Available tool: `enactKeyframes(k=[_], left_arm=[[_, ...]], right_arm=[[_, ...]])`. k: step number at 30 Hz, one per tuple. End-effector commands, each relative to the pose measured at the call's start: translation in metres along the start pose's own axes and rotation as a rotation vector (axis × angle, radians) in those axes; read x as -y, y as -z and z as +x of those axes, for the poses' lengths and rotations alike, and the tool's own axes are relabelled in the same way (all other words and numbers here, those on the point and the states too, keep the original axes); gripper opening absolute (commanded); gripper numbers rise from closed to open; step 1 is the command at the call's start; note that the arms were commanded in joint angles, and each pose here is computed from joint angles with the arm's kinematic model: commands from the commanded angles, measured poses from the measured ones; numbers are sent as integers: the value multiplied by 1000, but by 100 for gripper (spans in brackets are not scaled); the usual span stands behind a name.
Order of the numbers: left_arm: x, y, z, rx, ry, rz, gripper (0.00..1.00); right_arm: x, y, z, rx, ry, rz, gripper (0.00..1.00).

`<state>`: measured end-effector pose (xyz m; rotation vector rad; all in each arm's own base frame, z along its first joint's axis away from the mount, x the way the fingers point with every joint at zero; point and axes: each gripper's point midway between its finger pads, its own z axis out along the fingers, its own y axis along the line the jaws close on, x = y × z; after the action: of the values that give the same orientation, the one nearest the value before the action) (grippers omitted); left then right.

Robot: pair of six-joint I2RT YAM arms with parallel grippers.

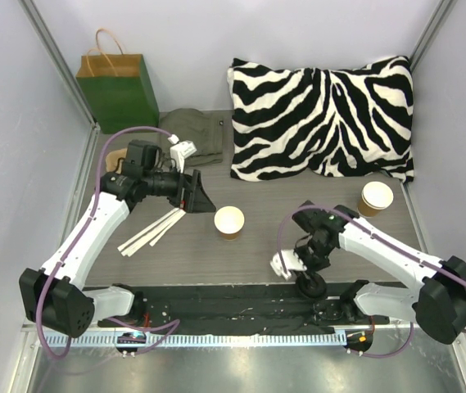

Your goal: Pack the takeout coffee

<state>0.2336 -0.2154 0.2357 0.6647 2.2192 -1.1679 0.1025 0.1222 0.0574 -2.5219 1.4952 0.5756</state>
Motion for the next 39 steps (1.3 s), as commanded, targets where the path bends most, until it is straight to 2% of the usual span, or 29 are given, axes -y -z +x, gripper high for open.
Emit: enactKeyframes(k=[1, 2, 4, 5, 7, 8, 10, 13, 15, 16, 17, 19, 23, 27, 35, 39], left_arm=[[-9, 9, -27, 79, 1, -72, 97], [-13, 12, -29, 96, 6, -98, 97], [-32, 20, -33, 137, 70, -191, 98], [-38, 23, -36, 158, 89, -221, 98], [-55, 33, -38, 198, 135, -312, 99], [-61, 35, -37, 208, 143, -342, 99], [-71, 39, -34, 218, 156, -405, 100], [-86, 41, -30, 221, 215, -485, 100], [-95, 45, -28, 202, 247, -542, 100], [-99, 43, -25, 186, 261, -551, 100], [-102, 43, -23, 182, 287, -565, 100], [-104, 45, -22, 191, 312, -567, 100], [-120, 60, -28, 253, 396, -591, 100], [-134, 77, -36, 311, 486, -579, 100], [-156, 100, -49, 383, 511, -609, 100], [-162, 99, -49, 389, 550, -597, 100]], right_arm=[[51, 45, -38, 94, -293, 214, 1], [74, 63, -44, 97, -332, 299, 1], [96, 76, -49, 107, -521, 366, 1], [121, 100, -54, 116, -553, 470, 1], [144, 109, -56, 113, -693, 518, 1], [160, 129, -64, 131, -703, 575, 1], [183, 130, -52, 59, -797, 615, 1], [231, 164, -63, 45, -852, 705, 1], [238, 171, -63, -20, -909, 718, 1], [251, 188, -78, -1, -885, 755, 1], [252, 172, -82, -55, -872, 709, 1], [262, 177, -95, -72, -834, 753, 1], [261, 149, -119, -122, -755, 701, 1], [259, 127, -121, -148, -773, 652, 1], [253, 100, -131, -159, -764, 585, 1], [260, 94, -128, -167, -767, 595, 1]])
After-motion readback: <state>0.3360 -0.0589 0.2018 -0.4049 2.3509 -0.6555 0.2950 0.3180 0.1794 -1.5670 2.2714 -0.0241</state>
